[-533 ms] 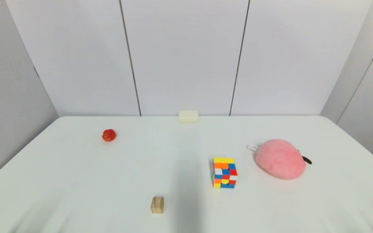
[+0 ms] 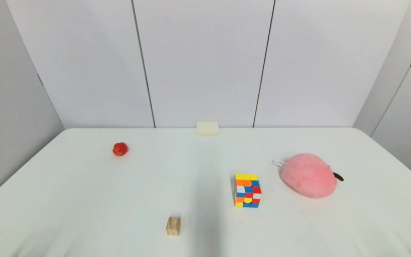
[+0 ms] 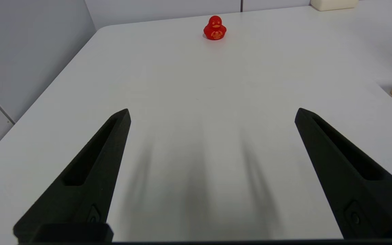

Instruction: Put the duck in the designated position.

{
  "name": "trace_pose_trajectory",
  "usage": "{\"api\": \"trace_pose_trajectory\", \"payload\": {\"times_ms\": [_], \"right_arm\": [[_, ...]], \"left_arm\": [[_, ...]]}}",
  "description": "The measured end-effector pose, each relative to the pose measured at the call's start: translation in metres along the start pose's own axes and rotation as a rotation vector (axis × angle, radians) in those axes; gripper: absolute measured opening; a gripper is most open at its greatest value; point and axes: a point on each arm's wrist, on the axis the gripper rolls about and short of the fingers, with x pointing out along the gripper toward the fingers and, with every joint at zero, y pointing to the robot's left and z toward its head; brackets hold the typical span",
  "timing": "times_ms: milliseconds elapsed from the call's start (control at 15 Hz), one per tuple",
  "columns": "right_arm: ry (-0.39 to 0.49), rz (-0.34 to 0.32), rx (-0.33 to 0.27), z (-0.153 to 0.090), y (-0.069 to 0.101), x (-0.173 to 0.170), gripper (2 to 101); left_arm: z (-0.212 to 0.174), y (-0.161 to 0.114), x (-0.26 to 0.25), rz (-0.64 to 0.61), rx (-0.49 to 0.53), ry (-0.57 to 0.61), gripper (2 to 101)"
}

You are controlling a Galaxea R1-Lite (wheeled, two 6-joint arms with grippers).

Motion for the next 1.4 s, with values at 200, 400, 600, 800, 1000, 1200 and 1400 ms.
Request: {"api": "trace_pose_trajectory", "payload": {"times_ms": [200,400,600,800,1000,1200,1400], "right_arm": [[0.000,0.000,0.000,0.000,0.000,0.000,98.0],[0.000,0.001,0.000,0.000,0.000,0.000,98.0],[0.000,0.000,0.000,0.000,0.000,0.000,98.0],[0.000,0.001,0.000,0.000,0.000,0.000,98.0],[0.000,0.001,0.000,0.000,0.000,0.000,98.0],[0.000,0.000,0.000,0.000,0.000,0.000,98.0],[0.000,0.001,0.000,0.000,0.000,0.000,98.0]], "left_arm": [[0.000,0.000,0.000,0.000,0.000,0.000,97.9],[0.000,0.000,0.000,0.000,-0.002,0.001,97.9],[0.002,0.000,0.002,-0.003,0.002,0.015,97.9],[0.015,0.002,0.009,-0.002,0.012,0.018,97.9],[0.037,0.005,0.024,-0.002,0.014,0.003,97.9],[0.076,0.010,0.043,-0.006,0.016,-0.024,97.9],[0.121,0.014,0.065,-0.036,0.009,-0.027,97.9]]}}
